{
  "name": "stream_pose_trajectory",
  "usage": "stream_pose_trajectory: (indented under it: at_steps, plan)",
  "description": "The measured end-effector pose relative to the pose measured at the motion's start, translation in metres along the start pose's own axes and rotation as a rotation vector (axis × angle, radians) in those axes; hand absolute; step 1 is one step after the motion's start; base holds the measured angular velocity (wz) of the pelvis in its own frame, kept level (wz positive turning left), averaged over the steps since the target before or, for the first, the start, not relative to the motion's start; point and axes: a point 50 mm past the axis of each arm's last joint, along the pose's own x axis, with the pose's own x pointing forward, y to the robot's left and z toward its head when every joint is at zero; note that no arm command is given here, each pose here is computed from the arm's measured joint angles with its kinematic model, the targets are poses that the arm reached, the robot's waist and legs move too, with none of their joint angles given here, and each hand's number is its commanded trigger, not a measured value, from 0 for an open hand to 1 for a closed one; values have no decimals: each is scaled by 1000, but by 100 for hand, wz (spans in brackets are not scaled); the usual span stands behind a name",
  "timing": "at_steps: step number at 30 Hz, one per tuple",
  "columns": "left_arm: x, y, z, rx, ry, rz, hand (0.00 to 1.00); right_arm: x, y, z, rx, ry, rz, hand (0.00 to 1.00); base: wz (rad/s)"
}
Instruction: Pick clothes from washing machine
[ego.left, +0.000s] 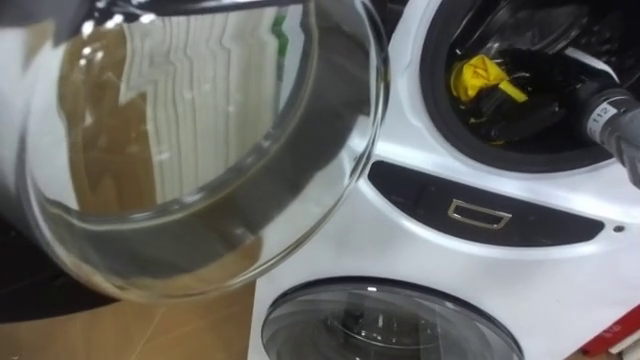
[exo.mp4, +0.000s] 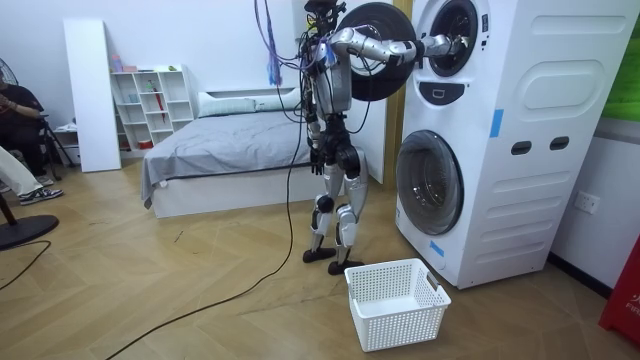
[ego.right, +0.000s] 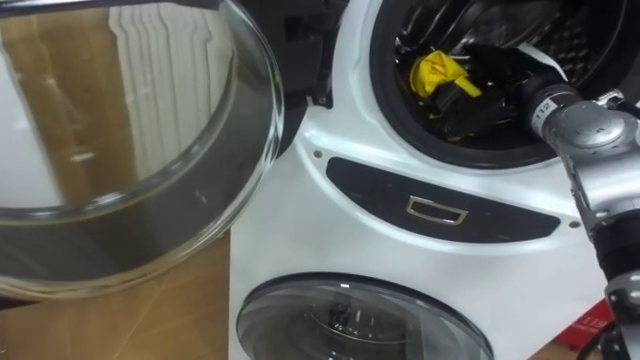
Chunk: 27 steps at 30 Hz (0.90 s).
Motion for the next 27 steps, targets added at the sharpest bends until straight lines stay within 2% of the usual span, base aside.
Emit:
stream_pose_trajectory:
  at_steps: [3, 9, 27]
  plan:
    - [0, 2, 0, 6, 1, 4, 0, 1, 4, -3, -32, 16, 3, 100, 0]
    - [0, 0, 2, 20, -9, -1, 0, -1, -8, -10, -94, 50, -76, 100, 4]
    - [1, 6, 8, 36, -57, 6, 0, -2, -5, -7, -8, 5, -42, 100, 0]
